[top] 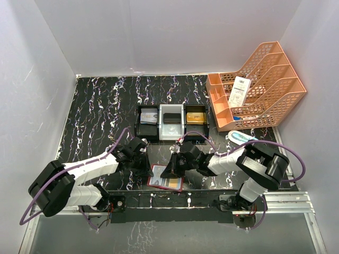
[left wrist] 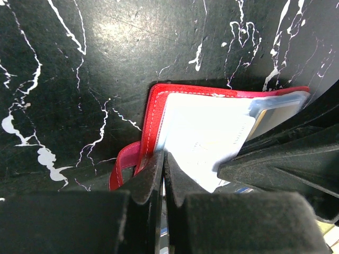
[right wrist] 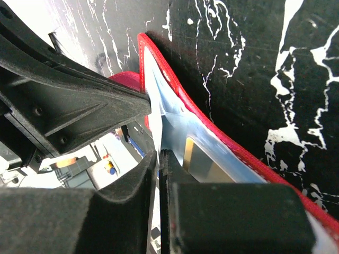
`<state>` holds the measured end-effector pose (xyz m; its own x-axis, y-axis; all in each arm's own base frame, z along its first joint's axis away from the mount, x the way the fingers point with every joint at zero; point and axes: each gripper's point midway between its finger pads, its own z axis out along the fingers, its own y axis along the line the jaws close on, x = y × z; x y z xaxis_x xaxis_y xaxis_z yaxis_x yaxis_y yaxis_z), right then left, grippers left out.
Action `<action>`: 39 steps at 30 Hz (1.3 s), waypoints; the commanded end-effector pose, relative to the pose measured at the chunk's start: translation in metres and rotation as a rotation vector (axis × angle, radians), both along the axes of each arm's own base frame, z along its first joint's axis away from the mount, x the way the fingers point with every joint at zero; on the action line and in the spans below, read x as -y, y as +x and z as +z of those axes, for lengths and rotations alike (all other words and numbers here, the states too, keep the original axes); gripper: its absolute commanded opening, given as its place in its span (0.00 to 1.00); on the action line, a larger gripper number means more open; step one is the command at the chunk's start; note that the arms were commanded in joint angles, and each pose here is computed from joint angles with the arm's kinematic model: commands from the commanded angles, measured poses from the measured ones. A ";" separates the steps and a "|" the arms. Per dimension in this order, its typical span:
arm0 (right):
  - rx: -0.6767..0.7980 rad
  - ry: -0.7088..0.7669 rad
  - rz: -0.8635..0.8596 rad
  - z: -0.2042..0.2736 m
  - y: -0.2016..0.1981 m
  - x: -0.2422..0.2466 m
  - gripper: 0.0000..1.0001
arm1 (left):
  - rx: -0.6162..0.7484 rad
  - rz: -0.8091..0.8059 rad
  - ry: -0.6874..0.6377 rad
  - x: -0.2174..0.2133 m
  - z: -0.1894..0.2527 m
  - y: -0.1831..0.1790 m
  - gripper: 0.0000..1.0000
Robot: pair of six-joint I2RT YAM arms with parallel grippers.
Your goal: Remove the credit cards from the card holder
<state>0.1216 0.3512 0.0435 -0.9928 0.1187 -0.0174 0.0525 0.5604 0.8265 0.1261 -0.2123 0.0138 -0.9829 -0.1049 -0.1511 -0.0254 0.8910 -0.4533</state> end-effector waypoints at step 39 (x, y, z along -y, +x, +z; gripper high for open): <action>0.058 -0.031 0.044 0.013 0.030 0.036 0.01 | 0.090 -0.087 -0.185 0.045 0.056 0.010 0.26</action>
<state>0.1372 0.3072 0.0478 -0.9976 0.0659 -0.0203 0.0233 0.5996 0.7999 0.1470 -0.2451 0.0698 -0.9611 -0.0825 -0.2636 0.0789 0.8325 -0.5484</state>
